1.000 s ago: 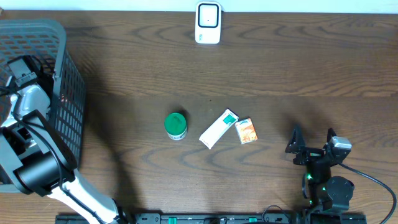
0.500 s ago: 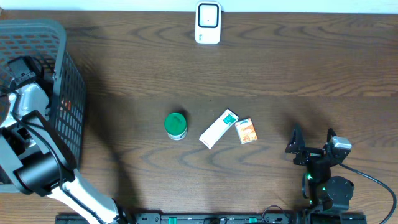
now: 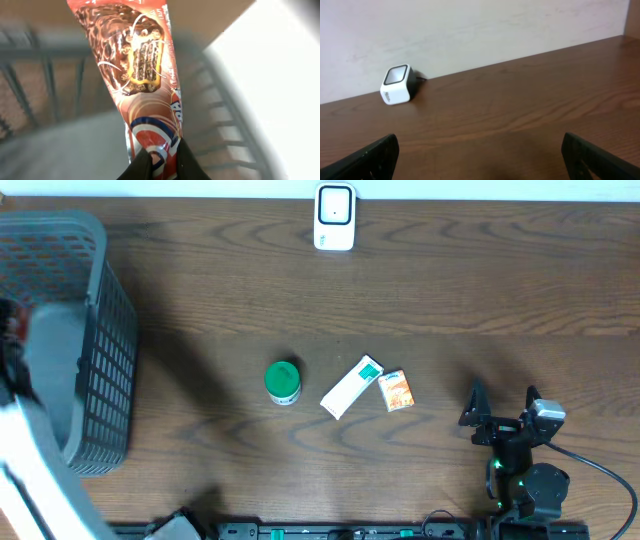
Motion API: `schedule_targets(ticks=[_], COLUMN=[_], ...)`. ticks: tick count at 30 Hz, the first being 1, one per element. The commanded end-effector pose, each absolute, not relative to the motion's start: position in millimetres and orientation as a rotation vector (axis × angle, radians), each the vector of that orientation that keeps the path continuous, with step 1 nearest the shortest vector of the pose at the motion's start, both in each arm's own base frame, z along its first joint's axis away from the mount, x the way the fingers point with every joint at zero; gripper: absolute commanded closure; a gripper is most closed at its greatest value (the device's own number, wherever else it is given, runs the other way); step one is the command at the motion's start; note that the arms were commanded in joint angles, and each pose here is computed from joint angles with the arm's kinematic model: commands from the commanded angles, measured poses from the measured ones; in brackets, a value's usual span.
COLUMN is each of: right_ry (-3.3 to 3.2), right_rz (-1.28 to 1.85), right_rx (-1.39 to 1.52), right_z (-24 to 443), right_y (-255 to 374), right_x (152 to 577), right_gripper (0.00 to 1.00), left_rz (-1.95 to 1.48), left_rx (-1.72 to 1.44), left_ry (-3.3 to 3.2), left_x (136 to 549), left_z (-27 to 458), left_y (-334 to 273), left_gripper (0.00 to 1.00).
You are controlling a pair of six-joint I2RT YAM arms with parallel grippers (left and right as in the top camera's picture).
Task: Scan the item barcode
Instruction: 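Reach the left gripper into the basket and grasp the red snack bar, then carry the red snack bar toward the scanner with the left gripper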
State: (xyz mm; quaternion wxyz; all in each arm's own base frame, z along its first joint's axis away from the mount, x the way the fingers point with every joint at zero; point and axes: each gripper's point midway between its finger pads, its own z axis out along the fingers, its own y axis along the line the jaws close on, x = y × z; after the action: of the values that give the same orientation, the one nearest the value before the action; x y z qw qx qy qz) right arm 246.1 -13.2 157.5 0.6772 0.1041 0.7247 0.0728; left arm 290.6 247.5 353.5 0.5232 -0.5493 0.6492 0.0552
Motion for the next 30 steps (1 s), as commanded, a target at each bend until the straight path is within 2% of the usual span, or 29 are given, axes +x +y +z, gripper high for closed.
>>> schedule_targets(ticks=[1,7,14,21,25,30], right_ry=[1.63,1.63,1.629,1.629,1.629,1.63], right_rz=[0.168,0.168,0.168,0.168,0.168,0.168], right_rx=[0.231,0.231,0.231,0.231,0.231,0.231], right_z=[157,157,157,157,157,157], right_y=[-12,-12,-12,-12,-12,-12], right_x=[246,246,246,246,246,246], right_gripper=[0.01,0.01,0.01,0.01,0.01,0.01], left_rz=[-0.019,-0.579,-0.898,-0.989,-1.035,-1.19], left_rx=[-1.173,-0.849,-0.456,-0.018,0.043,0.195], left_ry=[1.515,1.685,2.02,2.414,2.628,2.771], left_x=[275,287,318,337,338,325], left_z=[398,421,384,283,216,162], left_y=[204,74,-65,-203,-246,-289], left_gripper=[0.93,0.93,0.93,0.93,0.93,0.93])
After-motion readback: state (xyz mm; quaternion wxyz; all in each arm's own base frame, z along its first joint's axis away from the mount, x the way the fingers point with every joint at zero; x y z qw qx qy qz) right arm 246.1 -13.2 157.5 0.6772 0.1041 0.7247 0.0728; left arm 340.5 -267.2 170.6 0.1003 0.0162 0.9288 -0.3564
